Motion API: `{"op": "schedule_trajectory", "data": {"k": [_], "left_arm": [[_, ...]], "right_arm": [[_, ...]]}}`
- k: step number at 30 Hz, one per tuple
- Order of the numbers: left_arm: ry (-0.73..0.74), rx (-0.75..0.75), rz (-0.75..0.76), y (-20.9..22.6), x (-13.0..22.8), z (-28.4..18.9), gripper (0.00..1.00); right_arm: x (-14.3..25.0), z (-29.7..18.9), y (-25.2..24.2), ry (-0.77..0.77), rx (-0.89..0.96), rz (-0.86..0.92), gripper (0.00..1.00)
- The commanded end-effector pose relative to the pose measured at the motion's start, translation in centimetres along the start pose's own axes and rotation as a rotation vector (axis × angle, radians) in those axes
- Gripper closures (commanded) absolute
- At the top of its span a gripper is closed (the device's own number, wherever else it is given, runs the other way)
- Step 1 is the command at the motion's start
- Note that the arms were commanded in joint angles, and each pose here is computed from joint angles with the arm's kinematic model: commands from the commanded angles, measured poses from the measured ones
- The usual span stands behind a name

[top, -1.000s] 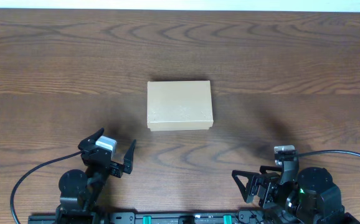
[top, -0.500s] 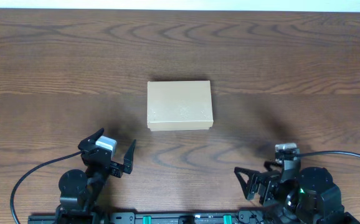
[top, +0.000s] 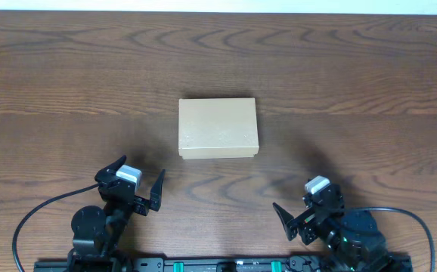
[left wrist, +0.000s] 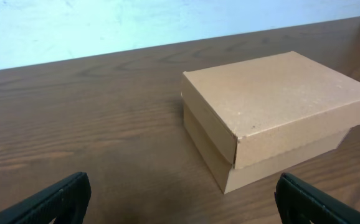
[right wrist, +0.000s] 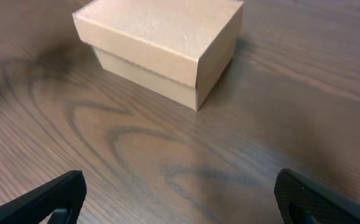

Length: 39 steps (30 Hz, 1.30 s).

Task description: Pack container

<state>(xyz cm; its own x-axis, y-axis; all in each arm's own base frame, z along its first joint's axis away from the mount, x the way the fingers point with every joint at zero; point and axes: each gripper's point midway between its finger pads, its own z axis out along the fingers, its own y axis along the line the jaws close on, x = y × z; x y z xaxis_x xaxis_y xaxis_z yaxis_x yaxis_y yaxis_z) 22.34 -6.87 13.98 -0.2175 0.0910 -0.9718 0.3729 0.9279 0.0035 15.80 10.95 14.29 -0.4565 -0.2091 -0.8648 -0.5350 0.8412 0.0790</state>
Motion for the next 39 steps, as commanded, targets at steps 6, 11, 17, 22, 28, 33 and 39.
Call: {"op": "schedule_trajectory", "data": {"k": [6,11,17,22,28,33,39], "left_arm": [[0.021,-0.006,0.014,0.2,1.1,0.3,0.05],[0.021,-0.006,0.014,0.2,1.1,0.3,0.05],[0.021,-0.006,0.014,0.2,1.1,0.3,0.05],[0.021,-0.006,0.014,0.2,1.1,0.3,0.05],[0.021,-0.006,0.014,0.2,1.1,0.3,0.05],[0.021,-0.006,0.014,0.2,1.1,0.3,0.05],[0.021,-0.006,0.014,0.2,1.1,0.3,0.05]], "right_arm": [[3.0,1.9,-0.5,0.003,0.014,-0.037,0.01],[4.9,3.1,-0.5,0.045,0.011,-0.037,0.01],[5.5,3.5,-0.6,0.059,0.012,-0.036,0.01],[5.5,3.5,-0.6,0.059,0.012,-0.036,0.01],[5.5,3.5,-0.6,0.06,0.012,-0.036,0.01],[5.5,3.5,-0.6,0.06,0.012,-0.036,0.01],[5.5,3.5,-0.6,0.06,0.012,-0.036,0.01]]}}
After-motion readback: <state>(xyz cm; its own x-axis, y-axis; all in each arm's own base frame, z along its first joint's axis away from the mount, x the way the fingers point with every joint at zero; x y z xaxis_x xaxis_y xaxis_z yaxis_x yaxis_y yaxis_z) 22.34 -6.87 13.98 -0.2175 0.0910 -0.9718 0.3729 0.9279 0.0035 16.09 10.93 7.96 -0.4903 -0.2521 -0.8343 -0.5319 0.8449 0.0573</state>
